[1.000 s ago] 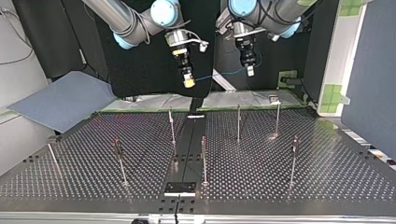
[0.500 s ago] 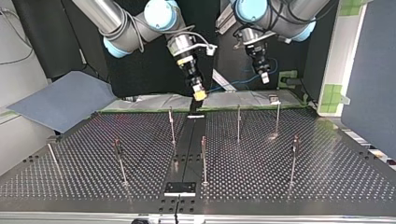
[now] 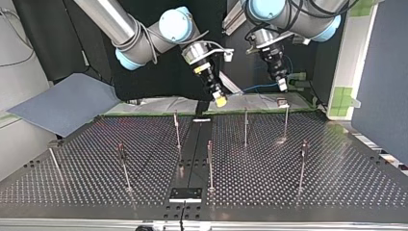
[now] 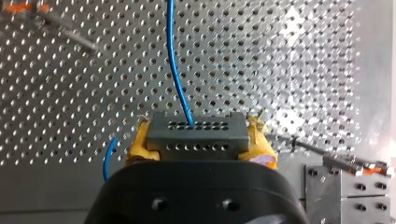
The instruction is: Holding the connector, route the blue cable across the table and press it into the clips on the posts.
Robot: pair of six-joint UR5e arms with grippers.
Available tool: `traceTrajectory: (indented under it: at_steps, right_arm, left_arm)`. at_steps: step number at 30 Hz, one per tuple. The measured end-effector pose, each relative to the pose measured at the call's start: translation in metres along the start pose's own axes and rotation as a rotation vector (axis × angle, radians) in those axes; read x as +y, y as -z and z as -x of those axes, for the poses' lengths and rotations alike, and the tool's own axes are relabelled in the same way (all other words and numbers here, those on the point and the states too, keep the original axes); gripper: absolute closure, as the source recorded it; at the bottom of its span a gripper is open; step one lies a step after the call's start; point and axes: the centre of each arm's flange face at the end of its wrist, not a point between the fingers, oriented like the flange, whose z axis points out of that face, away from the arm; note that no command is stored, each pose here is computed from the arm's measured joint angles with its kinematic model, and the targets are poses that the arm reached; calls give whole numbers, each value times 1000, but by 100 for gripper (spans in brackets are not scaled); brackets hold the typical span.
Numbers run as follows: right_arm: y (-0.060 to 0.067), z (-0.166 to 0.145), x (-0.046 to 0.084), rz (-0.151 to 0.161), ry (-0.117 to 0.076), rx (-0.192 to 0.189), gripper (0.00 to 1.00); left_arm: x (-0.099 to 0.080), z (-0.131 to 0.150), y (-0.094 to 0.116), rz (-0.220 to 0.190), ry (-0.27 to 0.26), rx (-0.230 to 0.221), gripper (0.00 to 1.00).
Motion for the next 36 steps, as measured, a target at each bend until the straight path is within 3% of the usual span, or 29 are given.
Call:
traceTrajectory:
  at_steps: [10,17,22,27,36]
  right_arm:
    - [-15,-29,-9,-25,-14,-1,100]
    - [-27,-52,-9,-29,-43,-5,100]
    - [-34,-67,-9,-34,-59,-8,100]
    - [-40,-81,-14,-57,-76,-14,100]
    - [-52,-101,-16,-64,-84,-31,100]
  left_arm:
    - [8,51,-22,18,50,-71,100]
    - [14,89,-42,13,92,-141,100]
    - [14,93,-60,7,84,-144,100]
    - [10,93,-70,-24,88,-144,100]
    - [8,88,-84,-31,97,-140,100]
